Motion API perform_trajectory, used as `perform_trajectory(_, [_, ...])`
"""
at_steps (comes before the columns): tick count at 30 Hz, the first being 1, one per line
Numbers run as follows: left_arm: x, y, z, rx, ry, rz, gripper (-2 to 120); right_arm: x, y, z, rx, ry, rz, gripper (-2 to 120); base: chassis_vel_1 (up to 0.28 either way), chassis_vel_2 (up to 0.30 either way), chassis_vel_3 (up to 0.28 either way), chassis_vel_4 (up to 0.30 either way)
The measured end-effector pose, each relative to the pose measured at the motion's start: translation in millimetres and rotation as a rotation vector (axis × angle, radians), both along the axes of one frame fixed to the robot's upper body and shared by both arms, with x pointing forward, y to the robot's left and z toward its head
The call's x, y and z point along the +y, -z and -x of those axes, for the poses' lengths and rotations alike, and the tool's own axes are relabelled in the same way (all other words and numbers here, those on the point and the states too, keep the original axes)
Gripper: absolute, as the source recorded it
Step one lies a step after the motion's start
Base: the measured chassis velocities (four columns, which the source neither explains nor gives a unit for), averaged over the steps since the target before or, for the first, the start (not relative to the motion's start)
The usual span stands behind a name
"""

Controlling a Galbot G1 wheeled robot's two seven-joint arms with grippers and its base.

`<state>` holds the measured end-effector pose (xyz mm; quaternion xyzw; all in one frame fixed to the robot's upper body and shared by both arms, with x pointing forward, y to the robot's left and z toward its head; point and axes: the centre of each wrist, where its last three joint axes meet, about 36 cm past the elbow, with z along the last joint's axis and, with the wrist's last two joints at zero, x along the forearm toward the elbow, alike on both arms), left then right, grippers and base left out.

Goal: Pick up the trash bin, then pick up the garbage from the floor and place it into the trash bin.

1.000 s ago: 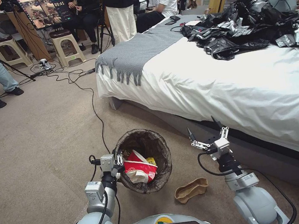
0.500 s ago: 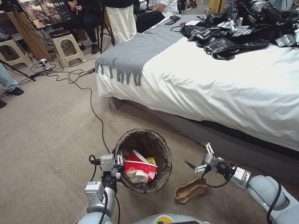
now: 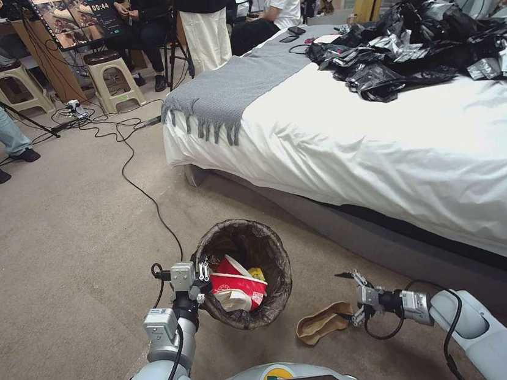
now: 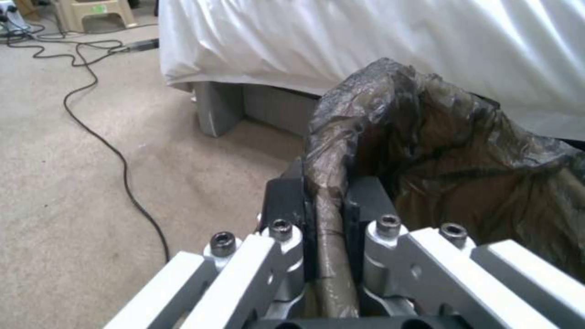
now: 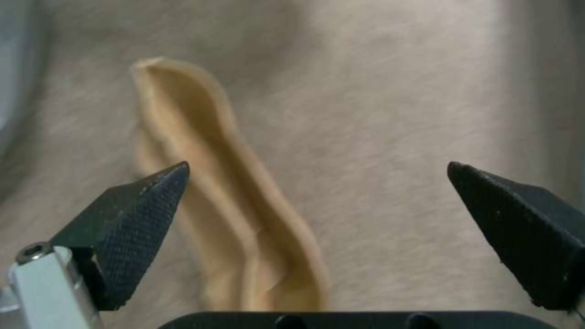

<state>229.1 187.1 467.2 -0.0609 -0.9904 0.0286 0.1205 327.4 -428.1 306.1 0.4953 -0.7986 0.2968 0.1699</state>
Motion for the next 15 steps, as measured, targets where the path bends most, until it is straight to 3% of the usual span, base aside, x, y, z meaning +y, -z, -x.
perform_trajectory(3, [0, 0, 0, 0.000, -0.001, -0.002, 7, -9, 11, 1, 0.058, -0.065, 0.015, 100, 0.000, 0.000, 0.000, 0.000])
perform_trajectory(15, [-2, 1, 3, 0.008, 0.002, -0.005, 7, -14, 35, -4, 0.126, -0.115, 0.053, 100, 0.000, 0.000, 0.000, 0.000])
